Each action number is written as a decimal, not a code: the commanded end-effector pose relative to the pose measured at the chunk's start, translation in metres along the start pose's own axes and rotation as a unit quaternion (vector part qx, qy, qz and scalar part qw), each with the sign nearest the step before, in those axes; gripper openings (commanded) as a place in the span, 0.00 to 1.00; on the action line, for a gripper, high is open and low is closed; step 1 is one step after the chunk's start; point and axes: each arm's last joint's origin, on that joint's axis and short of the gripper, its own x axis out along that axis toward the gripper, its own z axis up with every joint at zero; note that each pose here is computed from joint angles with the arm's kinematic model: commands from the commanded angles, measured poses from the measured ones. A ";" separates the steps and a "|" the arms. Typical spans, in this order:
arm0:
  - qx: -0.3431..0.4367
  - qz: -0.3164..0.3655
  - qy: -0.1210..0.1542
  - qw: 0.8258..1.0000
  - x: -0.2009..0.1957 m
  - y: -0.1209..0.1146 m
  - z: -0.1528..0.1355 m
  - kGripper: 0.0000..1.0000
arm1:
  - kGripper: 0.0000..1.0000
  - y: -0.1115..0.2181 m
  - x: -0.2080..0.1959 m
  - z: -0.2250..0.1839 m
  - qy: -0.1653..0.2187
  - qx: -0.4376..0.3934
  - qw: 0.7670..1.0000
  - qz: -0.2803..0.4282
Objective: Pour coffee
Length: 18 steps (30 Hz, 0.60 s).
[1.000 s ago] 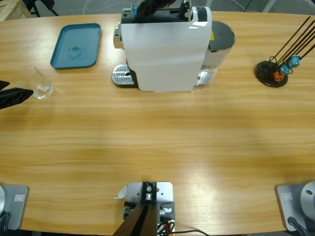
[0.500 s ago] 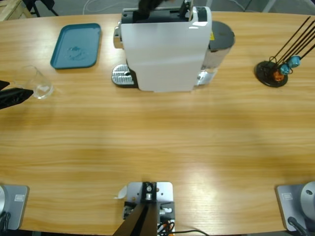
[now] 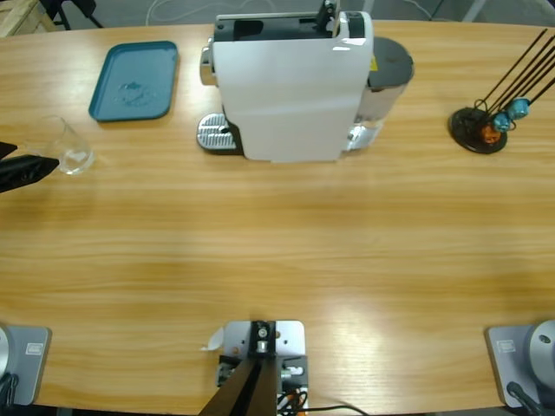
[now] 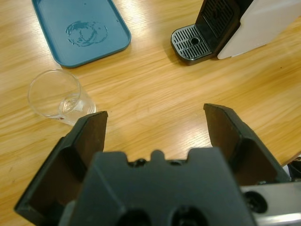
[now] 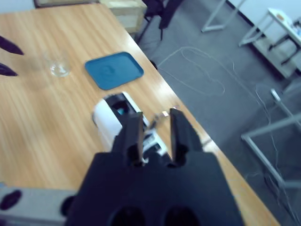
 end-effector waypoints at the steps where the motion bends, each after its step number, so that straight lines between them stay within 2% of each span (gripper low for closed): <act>1: 0.008 0.005 0.022 1.000 0.008 0.000 -0.009 0.88 | 0.00 0.033 0.052 -0.060 0.067 -0.039 0.982 -0.170; 5: 0.007 0.005 0.022 1.000 0.009 0.000 -0.009 0.88 | 0.00 0.062 0.092 -0.070 0.084 -0.073 0.964 -0.242; 10: 0.008 0.005 0.023 1.000 0.009 0.000 -0.009 0.88 | 0.00 0.075 0.115 -0.058 0.067 -0.086 0.964 -0.241; 18: 0.008 0.005 0.025 1.000 0.010 0.000 -0.008 0.88 | 0.00 0.079 0.133 -0.051 0.068 -0.094 0.965 -0.235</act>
